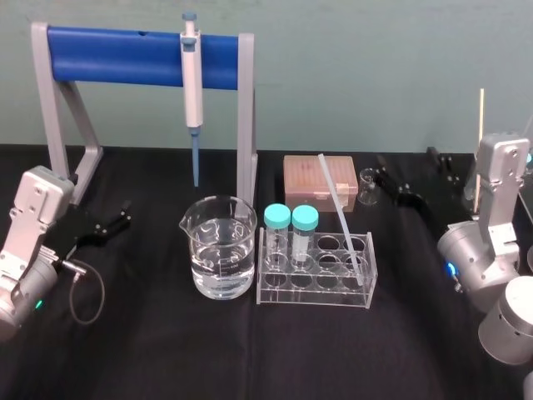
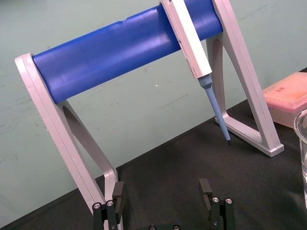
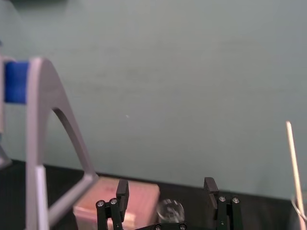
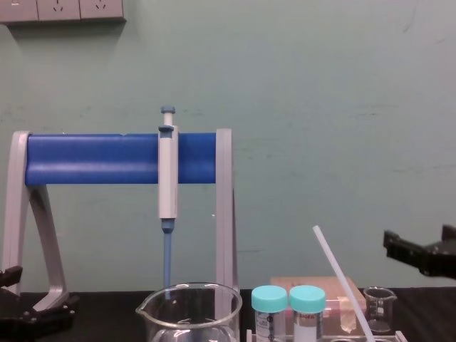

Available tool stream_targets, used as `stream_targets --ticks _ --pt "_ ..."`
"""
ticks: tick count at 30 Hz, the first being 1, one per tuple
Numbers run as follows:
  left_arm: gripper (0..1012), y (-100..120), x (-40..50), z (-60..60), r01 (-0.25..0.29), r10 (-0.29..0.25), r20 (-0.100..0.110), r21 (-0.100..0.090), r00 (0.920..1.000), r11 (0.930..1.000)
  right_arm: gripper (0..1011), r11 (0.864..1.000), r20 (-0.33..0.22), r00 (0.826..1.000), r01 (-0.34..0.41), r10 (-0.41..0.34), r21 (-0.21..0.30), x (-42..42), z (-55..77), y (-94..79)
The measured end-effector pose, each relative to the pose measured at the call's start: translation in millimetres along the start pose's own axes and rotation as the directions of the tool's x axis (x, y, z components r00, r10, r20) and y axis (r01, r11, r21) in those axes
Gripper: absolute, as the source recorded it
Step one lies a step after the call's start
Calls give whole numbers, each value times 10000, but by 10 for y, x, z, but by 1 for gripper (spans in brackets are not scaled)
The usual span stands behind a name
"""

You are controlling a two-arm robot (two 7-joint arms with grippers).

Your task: Pick up the stirring rod with one hand, then place it down.

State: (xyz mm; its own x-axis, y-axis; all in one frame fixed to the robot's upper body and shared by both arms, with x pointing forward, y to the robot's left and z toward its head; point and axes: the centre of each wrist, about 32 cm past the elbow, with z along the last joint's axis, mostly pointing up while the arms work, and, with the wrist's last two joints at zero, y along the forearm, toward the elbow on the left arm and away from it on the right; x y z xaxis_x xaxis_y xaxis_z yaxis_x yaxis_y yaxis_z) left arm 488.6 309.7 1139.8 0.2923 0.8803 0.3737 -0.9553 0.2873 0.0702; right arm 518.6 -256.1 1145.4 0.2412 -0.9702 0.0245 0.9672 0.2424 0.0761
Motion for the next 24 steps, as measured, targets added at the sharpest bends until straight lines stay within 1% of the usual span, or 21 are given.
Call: stream_targets --ticks 1,3,24 --pt "1000 0 0 0 1 -1 0 1 10000 10000 1003 9998 54 9999 115 -114 -181 2 -21 -11" --pt "1000 0 0 0 0 0 0 0 10000 10000 1003 9993 85 9998 190 -187 -310 1 -37 -19" --pt "1000 0 0 0 1 -1 0 0 10000 10000 1003 9995 81 9997 211 -209 -234 4 -25 -13"
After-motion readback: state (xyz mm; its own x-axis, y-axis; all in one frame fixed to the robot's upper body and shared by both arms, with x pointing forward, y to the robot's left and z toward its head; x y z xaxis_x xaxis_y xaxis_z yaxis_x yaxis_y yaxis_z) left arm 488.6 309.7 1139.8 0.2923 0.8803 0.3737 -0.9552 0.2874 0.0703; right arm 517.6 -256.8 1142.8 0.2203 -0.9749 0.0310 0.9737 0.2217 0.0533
